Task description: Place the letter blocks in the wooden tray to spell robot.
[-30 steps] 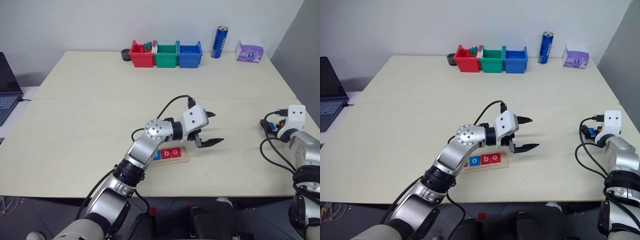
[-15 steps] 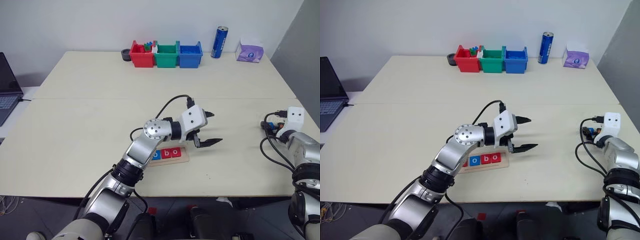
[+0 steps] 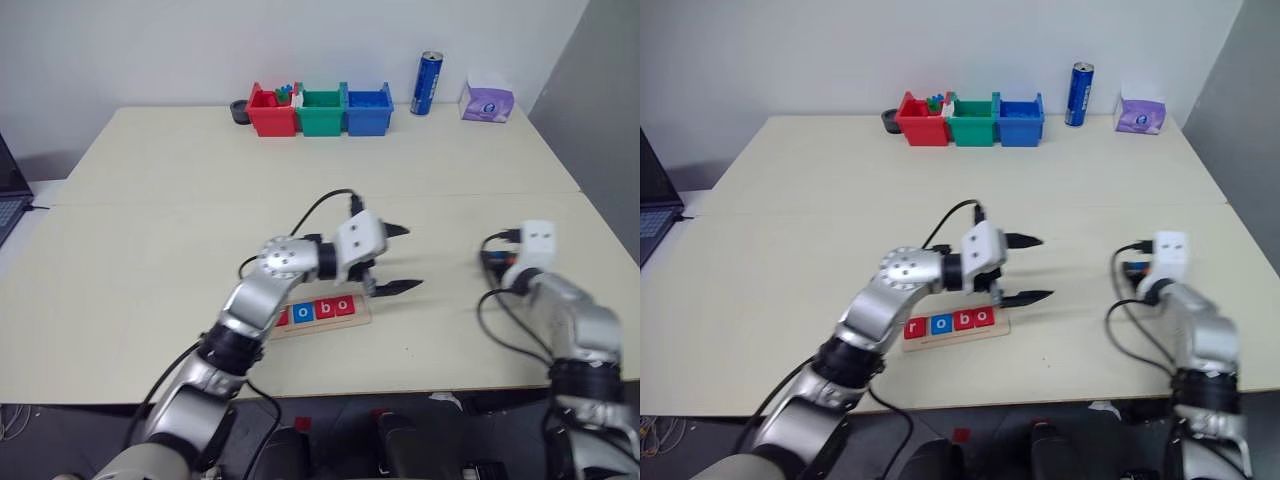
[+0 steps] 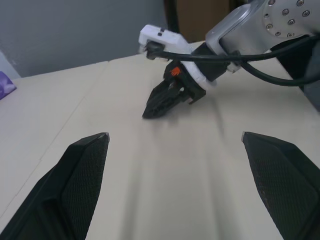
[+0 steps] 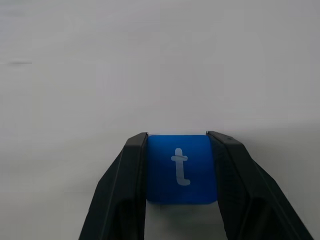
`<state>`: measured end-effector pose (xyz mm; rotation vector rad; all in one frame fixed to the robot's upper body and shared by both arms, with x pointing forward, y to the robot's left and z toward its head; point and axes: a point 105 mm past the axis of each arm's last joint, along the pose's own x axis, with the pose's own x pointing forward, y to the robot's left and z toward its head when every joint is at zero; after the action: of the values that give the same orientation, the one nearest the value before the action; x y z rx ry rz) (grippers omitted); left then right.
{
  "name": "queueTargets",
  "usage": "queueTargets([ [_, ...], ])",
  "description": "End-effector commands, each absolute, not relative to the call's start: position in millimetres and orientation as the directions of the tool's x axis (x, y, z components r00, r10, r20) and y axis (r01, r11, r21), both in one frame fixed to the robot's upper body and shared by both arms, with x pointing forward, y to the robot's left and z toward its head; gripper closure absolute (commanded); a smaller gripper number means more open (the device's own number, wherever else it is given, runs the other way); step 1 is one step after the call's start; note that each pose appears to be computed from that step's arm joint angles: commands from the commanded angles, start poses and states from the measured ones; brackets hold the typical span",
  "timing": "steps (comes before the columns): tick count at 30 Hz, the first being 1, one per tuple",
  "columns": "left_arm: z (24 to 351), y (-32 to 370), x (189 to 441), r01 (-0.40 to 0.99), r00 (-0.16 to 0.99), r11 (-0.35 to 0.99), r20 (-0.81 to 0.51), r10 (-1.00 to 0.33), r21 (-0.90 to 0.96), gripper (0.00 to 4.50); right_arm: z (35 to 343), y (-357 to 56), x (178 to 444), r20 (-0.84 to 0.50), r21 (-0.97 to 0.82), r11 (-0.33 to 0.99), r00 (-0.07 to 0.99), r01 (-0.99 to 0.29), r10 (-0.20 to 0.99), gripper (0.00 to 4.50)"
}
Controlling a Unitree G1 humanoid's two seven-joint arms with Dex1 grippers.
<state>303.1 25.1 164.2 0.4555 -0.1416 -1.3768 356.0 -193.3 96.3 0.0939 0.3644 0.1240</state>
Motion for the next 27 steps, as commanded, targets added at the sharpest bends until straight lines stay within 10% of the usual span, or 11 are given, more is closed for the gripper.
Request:
queueTargets([
  [1, 172, 51, 289, 0.909, 0.182, 0.100, -0.170, -0.968, 0.405, 0.00, 107, -140, 340, -0.344, 0.152, 0.970, 0.910, -0.189, 0.231, 3.04],
  [22, 156, 86, 283, 0.897, 0.304, 0.205, -0.211, -0.929, 0.390, 0.00, 76, -128, 297, -0.491, 0.078, 0.985, 0.854, -0.156, 0.174, 3.04],
  [27, 156, 82, 284, 0.900, 0.292, 0.196, -0.205, -0.934, 0.389, 0.00, 83, -121, 298, -0.450, 0.089, 0.976, 0.866, -0.200, 0.219, 1.28],
])
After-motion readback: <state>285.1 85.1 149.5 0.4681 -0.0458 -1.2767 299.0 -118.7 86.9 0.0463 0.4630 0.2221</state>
